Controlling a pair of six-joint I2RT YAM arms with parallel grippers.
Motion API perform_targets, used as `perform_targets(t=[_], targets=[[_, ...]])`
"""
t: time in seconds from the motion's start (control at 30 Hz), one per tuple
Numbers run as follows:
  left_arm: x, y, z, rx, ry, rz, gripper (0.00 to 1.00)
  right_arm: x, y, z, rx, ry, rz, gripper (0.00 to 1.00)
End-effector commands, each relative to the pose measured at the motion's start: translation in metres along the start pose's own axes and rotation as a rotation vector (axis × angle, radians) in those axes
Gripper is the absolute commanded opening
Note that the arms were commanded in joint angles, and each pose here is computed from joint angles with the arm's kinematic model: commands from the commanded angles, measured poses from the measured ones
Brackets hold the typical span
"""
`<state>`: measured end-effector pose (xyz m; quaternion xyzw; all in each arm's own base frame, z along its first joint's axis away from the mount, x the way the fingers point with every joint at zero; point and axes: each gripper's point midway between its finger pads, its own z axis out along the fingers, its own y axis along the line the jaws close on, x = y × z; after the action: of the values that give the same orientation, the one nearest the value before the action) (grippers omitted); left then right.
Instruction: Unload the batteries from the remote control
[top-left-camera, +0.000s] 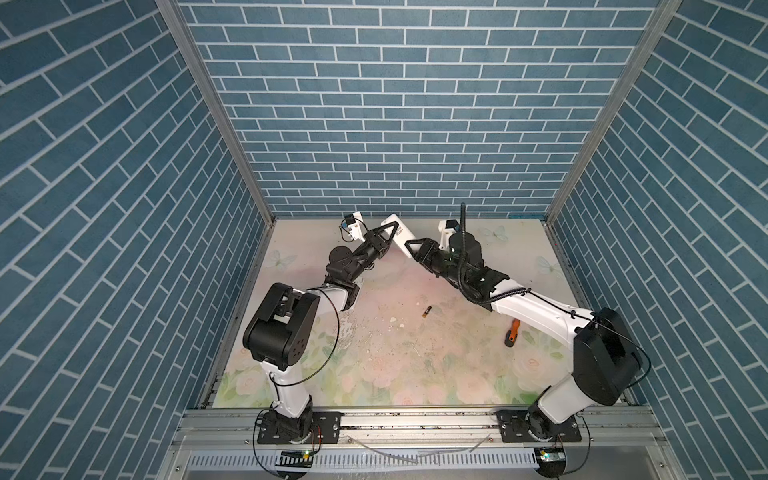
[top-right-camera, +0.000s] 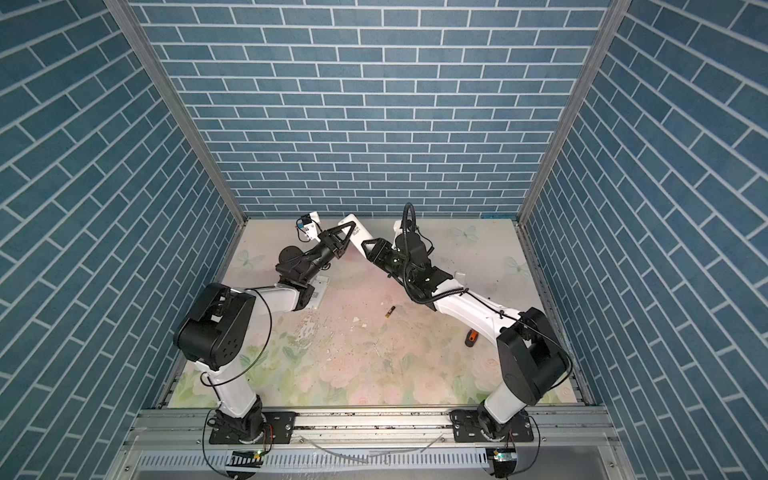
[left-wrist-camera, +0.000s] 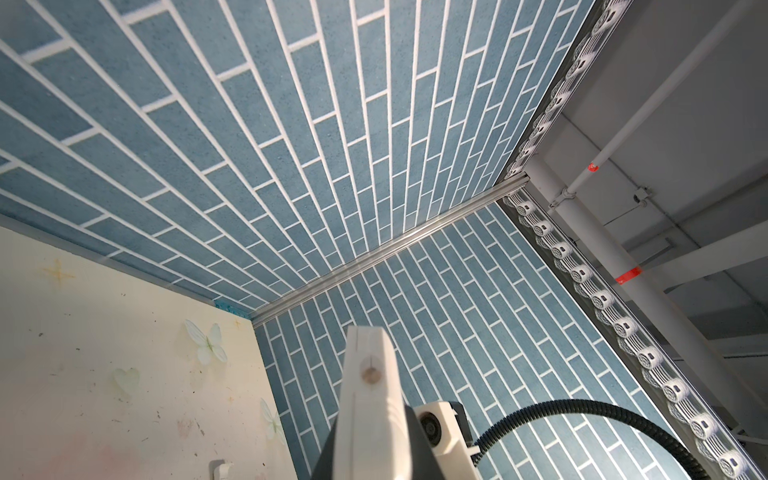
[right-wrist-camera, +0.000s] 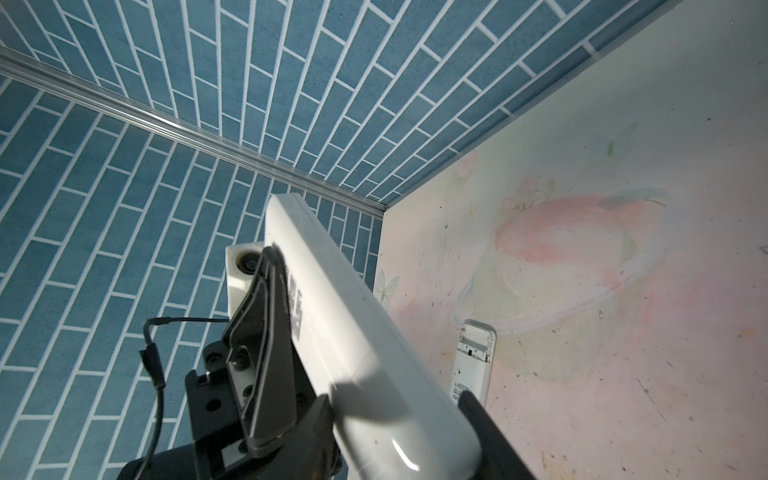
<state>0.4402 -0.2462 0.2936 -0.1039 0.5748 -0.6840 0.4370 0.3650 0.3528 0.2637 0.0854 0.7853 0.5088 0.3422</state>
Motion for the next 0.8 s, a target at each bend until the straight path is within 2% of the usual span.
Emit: perform_targets(t=[0.0,0.17,0.37,0.6,0.77], targets=[[0.0,-0.025,0.0,0.075,0.003,0.04,0.0,-0.017,0.025,0.002,-0.057,-0.044,-0.02,0.45],[-0.002,-0.027,0.0,0.081,0.0,0.043,0.0,-0.016,0.023,0.002,-0.054,-0.039,-0.016,0.38],[-0.004,-0.031,0.004,0.094,-0.002,0.042,0.0,-0.015,0.022,0.001,-0.055,-0.038,-0.018,0.34],[-0.008,-0.037,0.009,0.112,-0.008,0.022,0.0,-0.013,0.025,0.002,-0.074,-0.03,-0.021,0.34],[-0.013,-0.045,0.01,0.129,-0.015,0.019,0.0,-0.013,0.024,0.0,-0.076,-0.03,-0.021,0.41]])
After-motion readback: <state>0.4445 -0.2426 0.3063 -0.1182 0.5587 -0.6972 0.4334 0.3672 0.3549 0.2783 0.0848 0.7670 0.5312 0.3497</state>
